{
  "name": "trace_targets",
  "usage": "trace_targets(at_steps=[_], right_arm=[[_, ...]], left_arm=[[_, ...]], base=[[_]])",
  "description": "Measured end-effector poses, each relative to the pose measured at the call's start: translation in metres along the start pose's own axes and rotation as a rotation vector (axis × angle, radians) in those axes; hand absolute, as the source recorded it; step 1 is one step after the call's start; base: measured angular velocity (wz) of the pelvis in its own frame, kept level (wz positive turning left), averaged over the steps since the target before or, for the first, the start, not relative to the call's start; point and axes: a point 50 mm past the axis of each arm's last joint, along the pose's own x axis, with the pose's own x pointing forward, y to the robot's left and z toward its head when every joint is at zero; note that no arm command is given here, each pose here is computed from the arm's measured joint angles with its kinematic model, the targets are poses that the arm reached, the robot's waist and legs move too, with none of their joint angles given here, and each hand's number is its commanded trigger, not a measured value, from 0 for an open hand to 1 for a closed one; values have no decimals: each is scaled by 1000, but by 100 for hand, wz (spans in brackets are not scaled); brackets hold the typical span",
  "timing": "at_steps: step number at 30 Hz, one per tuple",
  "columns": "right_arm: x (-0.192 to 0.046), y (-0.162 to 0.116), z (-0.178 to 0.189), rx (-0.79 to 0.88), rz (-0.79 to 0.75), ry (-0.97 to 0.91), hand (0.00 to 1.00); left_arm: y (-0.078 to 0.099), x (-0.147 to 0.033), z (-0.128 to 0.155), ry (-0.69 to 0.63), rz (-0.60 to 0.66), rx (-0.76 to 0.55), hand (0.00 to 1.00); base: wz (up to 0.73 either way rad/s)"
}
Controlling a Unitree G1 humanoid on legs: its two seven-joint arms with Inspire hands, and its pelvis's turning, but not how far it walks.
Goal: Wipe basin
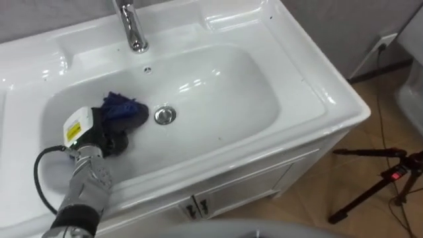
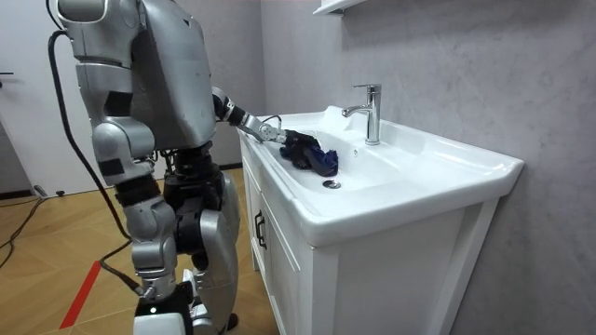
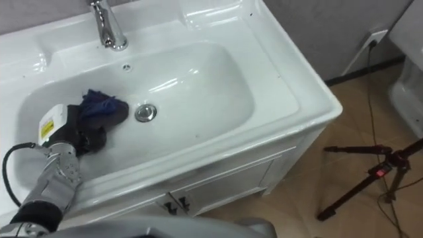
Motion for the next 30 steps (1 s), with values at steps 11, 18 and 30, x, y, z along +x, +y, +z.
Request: trace_targets(at_steps=[11, 18, 30], right_arm=[[1, -1, -10, -2, 0, 47, 0], [1, -3, -11, -1, -2, 49, 0], [1, -6, -13, 6, -6, 50, 0]], left_arm=[[-1, -2, -13, 12, 63, 148, 100], [-2, -7, -16, -28, 110, 337, 100], [-3, -11, -20, -4, 119, 346, 100]], base=[[-8], [0], [-2]])
